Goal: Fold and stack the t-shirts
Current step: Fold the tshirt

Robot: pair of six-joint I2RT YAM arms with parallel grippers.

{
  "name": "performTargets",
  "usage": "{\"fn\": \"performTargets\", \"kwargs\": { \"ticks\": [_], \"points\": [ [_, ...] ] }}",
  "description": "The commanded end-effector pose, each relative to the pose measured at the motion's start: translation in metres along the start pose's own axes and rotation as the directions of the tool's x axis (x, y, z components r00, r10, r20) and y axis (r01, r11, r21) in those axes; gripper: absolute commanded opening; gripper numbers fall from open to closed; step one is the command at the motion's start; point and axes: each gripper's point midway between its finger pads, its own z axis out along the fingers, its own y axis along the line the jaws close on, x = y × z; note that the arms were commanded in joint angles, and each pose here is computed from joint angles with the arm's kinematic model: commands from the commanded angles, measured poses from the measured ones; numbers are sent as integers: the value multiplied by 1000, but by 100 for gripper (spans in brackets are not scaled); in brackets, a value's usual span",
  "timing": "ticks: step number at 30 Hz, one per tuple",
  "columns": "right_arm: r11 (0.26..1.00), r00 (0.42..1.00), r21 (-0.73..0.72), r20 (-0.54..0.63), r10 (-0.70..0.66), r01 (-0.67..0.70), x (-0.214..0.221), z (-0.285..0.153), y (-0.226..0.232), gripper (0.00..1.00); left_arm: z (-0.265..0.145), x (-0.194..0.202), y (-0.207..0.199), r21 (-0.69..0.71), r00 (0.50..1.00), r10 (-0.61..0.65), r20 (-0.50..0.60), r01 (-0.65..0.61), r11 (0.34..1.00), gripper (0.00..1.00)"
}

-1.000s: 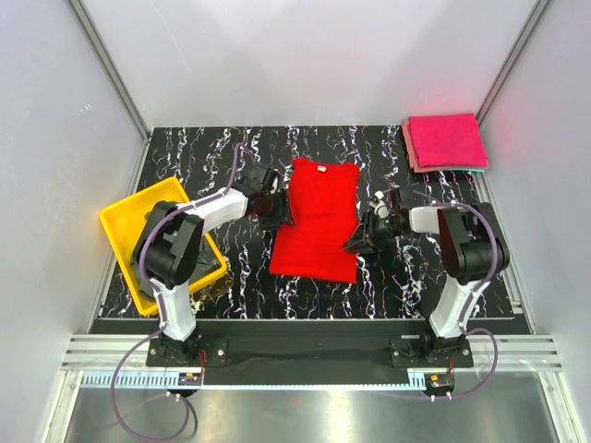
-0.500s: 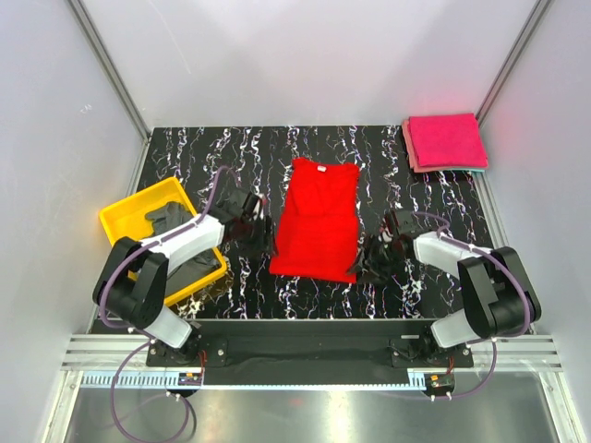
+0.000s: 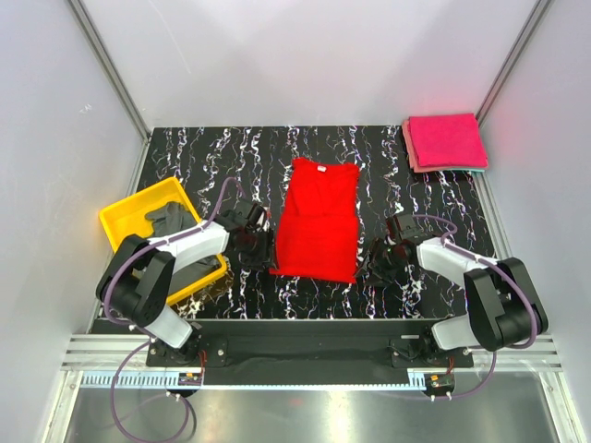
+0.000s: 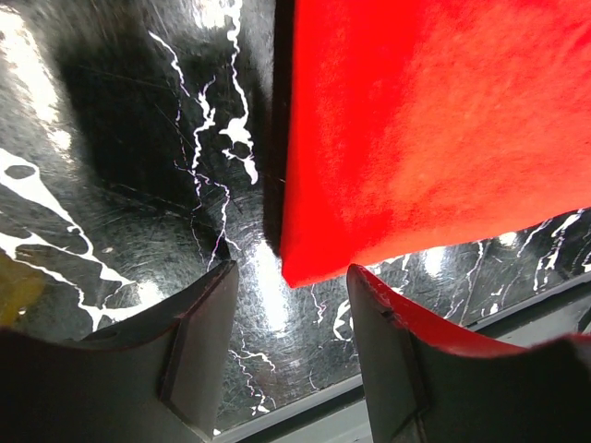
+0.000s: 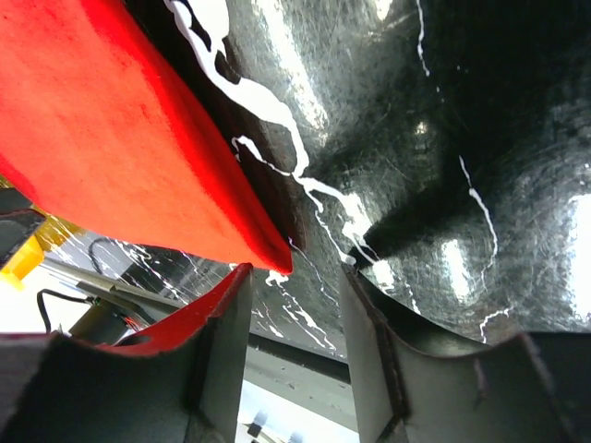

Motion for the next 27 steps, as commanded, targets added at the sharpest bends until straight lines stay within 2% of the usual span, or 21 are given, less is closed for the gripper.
{"fn": "performTargets", "kwargs": {
  "ticks": [1, 9, 11, 12, 13, 14, 15, 17, 27],
  "points": [
    [1000, 1000, -12, 8, -28, 28, -3, 6, 2, 49, 7, 2, -3, 11, 1000, 1, -2, -1, 1000, 54],
    [998, 998, -20, -26, -54, 54, -1, 14, 1, 47, 14, 5, -6, 26, 1000, 2, -18, -2, 1000, 49],
    [998, 998, -20, -34, -56, 56, 1, 16, -1, 43, 16, 6, -6, 29, 1000, 1, -24, -1, 1000, 46],
    [998, 998, -23, -35, -56, 55, 1, 16, -1, 40, 16, 6, -6, 28, 1000, 1, -25, 0, 1000, 39],
    [998, 998, -21, -37, -57, 56, 2, 17, -2, 29, 17, 6, -6, 30, 1000, -2, -26, 3, 1000, 34],
    [998, 998, -18, -33, -57, 57, 1, 16, -2, 21, 17, 5, -6, 28, 1000, -2, -25, 3, 1000, 26],
    [998, 998, -15, -30, -59, 58, 0, 16, -3, 11, 18, 5, -6, 26, 1000, -1, -26, 2, 1000, 13],
    [998, 997, -6, -24, -70, 70, -2, 16, -4, 0, 17, 5, -4, 18, 1000, -7, -26, 7, 1000, 0],
    [989, 995, 114, 16, -98, 95, -6, 11, -27, 0, 7, 12, 0, -53, 999, -40, -4, 40, 998, 0]
  ]
}}
